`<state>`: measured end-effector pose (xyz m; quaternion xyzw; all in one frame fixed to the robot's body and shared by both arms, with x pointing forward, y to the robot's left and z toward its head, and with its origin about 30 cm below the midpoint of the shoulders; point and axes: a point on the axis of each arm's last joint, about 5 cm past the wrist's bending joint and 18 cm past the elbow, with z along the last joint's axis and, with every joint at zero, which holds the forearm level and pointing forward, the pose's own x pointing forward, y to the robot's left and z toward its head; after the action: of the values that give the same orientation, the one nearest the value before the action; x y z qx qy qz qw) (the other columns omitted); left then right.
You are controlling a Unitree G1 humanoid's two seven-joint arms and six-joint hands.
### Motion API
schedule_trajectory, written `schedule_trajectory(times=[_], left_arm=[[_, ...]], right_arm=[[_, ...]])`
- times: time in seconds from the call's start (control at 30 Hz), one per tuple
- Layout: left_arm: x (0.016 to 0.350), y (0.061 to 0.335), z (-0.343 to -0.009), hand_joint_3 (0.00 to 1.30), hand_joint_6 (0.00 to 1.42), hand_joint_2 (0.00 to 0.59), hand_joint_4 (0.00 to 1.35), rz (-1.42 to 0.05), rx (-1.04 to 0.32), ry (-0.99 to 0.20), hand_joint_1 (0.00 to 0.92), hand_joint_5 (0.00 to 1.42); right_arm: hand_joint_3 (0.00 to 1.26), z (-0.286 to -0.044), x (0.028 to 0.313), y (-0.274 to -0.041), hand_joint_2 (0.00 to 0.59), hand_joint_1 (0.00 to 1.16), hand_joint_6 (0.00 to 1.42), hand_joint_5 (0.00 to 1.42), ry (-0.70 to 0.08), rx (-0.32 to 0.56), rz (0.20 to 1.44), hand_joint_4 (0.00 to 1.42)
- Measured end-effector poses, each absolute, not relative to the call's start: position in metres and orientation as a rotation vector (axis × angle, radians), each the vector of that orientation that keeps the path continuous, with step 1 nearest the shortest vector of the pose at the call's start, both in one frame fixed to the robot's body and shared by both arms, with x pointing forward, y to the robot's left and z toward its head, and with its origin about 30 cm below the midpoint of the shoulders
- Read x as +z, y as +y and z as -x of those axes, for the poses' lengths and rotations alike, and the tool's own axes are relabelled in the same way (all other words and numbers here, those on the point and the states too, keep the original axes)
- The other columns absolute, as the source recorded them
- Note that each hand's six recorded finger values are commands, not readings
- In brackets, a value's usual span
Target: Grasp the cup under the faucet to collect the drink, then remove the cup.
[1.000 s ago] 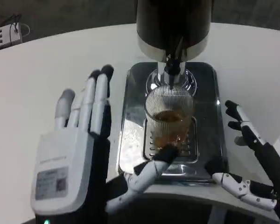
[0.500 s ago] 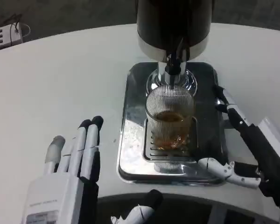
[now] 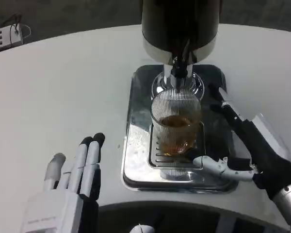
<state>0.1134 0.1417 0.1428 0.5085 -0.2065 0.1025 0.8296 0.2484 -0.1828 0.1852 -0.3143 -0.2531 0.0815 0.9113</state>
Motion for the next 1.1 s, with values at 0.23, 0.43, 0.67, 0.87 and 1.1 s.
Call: schedule_trajectory(times=[0.23,0.43,0.67,0.87,1.1], left_arm=[[0.144,0.143,-0.111,0.00,0.00,0.117,0.00,-1.079,0.220,-0.437,0.000,0.12],[0.146,0.145,-0.107,0.00,0.00,0.119,0.00,-1.086,0.227,-0.426,0.000,0.12],[0.146,0.148,-0.104,0.00,0.00,0.120,0.00,-1.096,0.228,-0.407,0.000,0.12],[0.148,0.149,-0.104,0.01,0.00,0.120,0.00,-1.093,0.234,-0.406,0.000,0.13],[0.148,0.150,-0.105,0.03,0.00,0.120,0.00,-1.093,0.235,-0.402,0.000,0.14]], right_arm=[[0.00,-0.251,0.181,-0.174,0.174,0.73,0.23,0.11,-0.515,0.214,0.628,0.03],[0.00,-0.259,0.181,-0.167,0.177,0.74,0.24,0.11,-0.509,0.229,0.613,0.03],[0.00,-0.270,0.186,-0.160,0.171,0.70,0.23,0.11,-0.521,0.229,0.575,0.03],[0.00,-0.276,0.187,-0.155,0.147,0.64,0.23,0.11,-0.516,0.220,0.539,0.03],[0.00,-0.281,0.186,-0.152,0.147,0.63,0.23,0.11,-0.504,0.218,0.523,0.03]])
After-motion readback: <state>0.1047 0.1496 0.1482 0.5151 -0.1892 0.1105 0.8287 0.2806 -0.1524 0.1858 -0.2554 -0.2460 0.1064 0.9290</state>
